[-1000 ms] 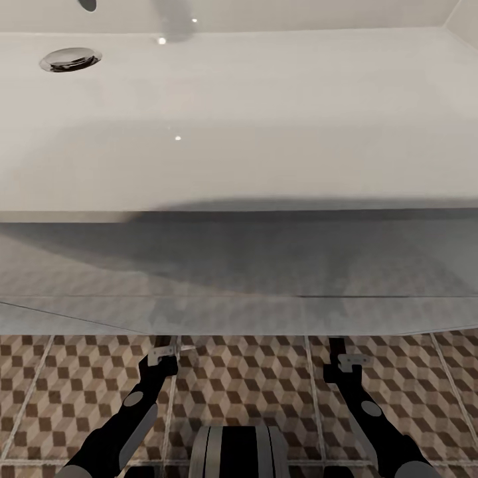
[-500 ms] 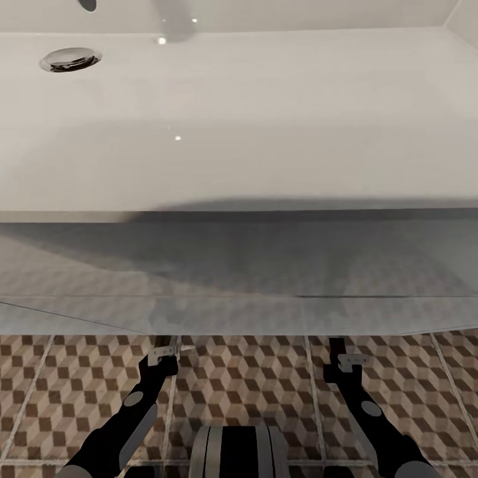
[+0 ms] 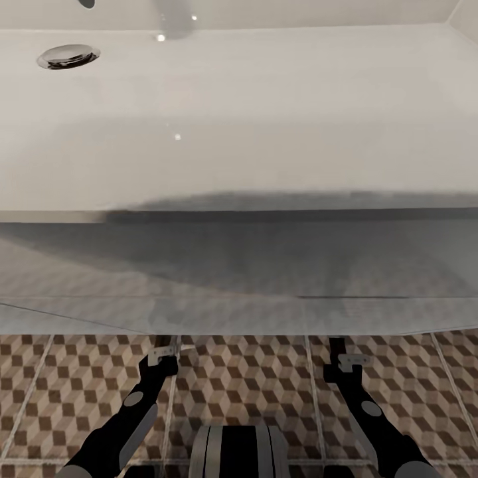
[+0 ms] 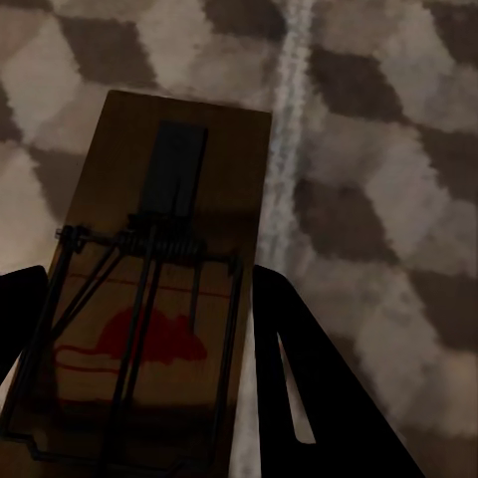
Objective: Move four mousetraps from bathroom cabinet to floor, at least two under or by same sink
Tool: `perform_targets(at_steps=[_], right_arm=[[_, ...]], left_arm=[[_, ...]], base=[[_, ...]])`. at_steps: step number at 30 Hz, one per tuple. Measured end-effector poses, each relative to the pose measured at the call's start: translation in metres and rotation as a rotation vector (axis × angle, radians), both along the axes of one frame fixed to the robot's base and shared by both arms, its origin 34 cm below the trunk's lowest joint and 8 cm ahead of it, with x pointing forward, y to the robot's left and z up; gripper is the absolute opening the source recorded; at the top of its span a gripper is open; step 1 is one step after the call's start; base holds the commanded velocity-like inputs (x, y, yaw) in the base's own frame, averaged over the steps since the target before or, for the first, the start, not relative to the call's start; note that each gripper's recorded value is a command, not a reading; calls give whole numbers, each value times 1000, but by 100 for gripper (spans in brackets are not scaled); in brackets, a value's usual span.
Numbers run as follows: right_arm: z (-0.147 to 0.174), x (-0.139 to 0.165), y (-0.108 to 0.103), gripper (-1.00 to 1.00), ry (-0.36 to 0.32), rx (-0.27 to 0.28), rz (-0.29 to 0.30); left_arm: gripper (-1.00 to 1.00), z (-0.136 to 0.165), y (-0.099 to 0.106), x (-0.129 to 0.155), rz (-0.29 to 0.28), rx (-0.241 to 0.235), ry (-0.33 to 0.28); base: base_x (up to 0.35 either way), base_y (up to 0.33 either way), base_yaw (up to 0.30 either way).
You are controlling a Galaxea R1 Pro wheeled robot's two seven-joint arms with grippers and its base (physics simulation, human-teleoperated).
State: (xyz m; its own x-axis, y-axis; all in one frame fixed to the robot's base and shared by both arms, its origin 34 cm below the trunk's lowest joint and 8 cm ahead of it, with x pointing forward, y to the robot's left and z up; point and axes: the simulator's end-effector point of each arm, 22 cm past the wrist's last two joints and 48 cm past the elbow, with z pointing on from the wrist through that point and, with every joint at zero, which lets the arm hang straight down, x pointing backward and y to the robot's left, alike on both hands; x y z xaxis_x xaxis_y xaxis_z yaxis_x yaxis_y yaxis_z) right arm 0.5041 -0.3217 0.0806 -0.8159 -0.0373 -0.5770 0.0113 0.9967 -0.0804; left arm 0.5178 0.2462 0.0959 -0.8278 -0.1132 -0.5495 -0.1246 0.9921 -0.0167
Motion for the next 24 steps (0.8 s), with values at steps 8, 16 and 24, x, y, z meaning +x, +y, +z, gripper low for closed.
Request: perform_targets(at_steps=[8,16,24], right_arm=[[-6,-5,0,-100,13,0,0],[-6,-5,0,-100,14,0,0],[-5,-5,0,-100,13,-1,0]], left_arm=[[-100,-6,0,-5,-1,0,13],[-100,-6,0,-5,-1,0,13],[-100,-6,0,-5,-1,0,13]], base=[[0,0,0],[0,0,0],[0,0,0]])
